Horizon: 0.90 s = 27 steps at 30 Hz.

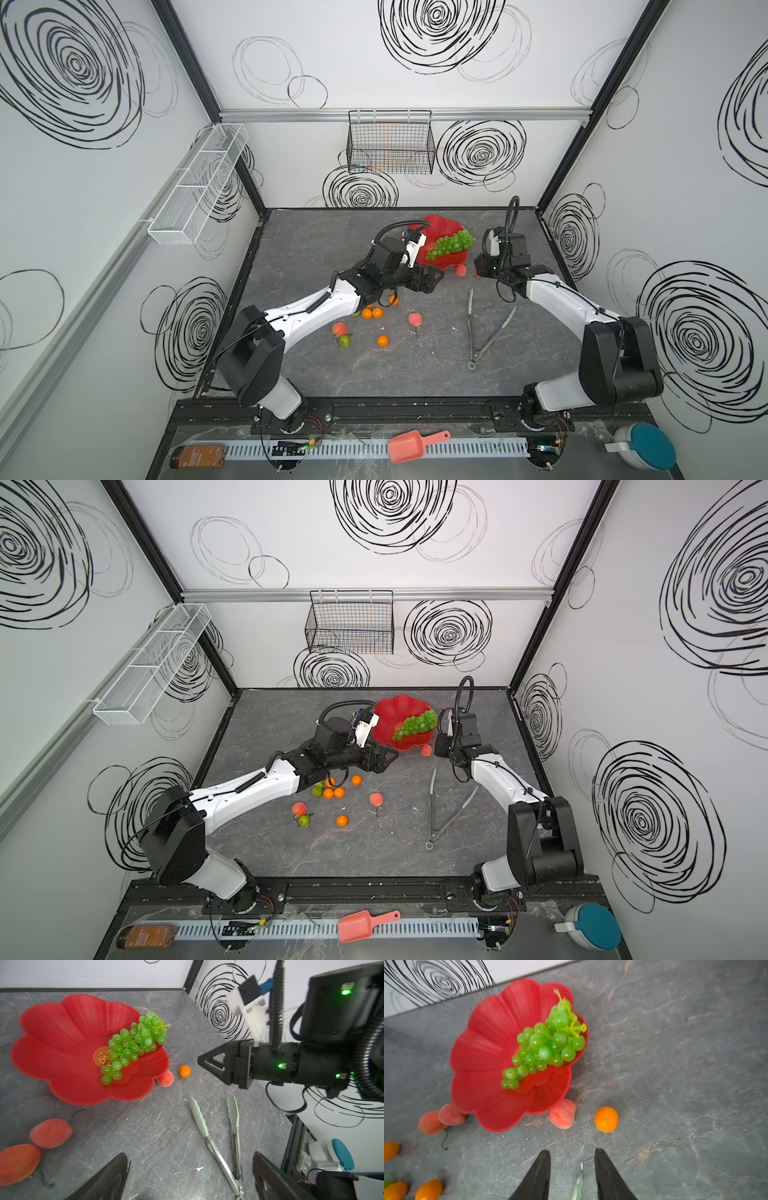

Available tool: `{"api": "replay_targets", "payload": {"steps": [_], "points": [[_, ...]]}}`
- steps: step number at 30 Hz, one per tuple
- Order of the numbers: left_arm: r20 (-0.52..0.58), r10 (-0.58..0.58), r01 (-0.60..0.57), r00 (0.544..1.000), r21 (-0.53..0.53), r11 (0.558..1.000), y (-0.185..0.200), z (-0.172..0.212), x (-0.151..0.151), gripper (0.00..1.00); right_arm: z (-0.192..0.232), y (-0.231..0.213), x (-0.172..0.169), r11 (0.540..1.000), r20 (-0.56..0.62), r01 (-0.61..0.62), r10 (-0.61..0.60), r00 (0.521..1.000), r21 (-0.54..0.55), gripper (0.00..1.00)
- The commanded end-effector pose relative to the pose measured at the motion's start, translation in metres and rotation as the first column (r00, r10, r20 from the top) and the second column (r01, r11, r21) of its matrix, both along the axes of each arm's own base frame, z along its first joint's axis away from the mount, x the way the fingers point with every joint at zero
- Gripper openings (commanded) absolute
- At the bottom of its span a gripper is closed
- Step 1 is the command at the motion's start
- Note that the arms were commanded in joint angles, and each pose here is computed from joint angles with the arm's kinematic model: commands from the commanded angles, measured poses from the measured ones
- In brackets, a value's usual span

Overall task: Place and organize the fake fruits in the fruit bowl
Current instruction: 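Release the grapes and move the right gripper down beside the bowl rim, then grasp the pink peach beside the bowl with the right gripper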

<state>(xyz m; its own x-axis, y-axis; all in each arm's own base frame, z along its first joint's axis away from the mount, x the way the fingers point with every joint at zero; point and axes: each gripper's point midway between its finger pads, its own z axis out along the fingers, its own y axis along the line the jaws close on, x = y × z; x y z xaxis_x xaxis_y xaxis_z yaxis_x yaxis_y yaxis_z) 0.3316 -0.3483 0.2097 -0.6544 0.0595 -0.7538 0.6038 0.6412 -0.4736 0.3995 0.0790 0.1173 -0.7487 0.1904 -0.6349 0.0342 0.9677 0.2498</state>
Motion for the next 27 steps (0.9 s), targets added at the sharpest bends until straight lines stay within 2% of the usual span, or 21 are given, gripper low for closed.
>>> {"api": "replay_targets", "payload": {"steps": [1,6,13,19,27], "points": [[-0.044,-0.036,0.032,0.998,-0.088,0.996,-0.013,0.0,-0.002,0.96,-0.02,0.0,-0.005,0.999,-0.1,0.034,-0.037,0.994,-0.03,0.38],[-0.103,-0.037,0.022,0.994,-0.148,0.989,-0.011,-0.003,0.008,0.96,-0.038,0.007,0.0,0.999,-0.135,0.032,-0.032,0.99,-0.002,0.38],[-0.112,0.032,-0.047,0.993,-0.134,0.99,0.004,-0.006,0.028,0.96,-0.053,0.02,0.012,0.999,-0.173,-0.008,0.014,0.985,0.035,0.43],[-0.108,0.042,-0.057,0.993,-0.133,0.989,0.006,-0.005,0.031,0.96,-0.058,0.028,0.019,0.998,-0.183,-0.024,0.035,0.982,0.062,0.56],[-0.104,0.048,-0.062,0.993,-0.131,0.989,0.009,-0.003,0.033,0.96,-0.062,0.034,0.029,0.997,-0.191,-0.029,0.042,0.981,0.071,0.61]]}}
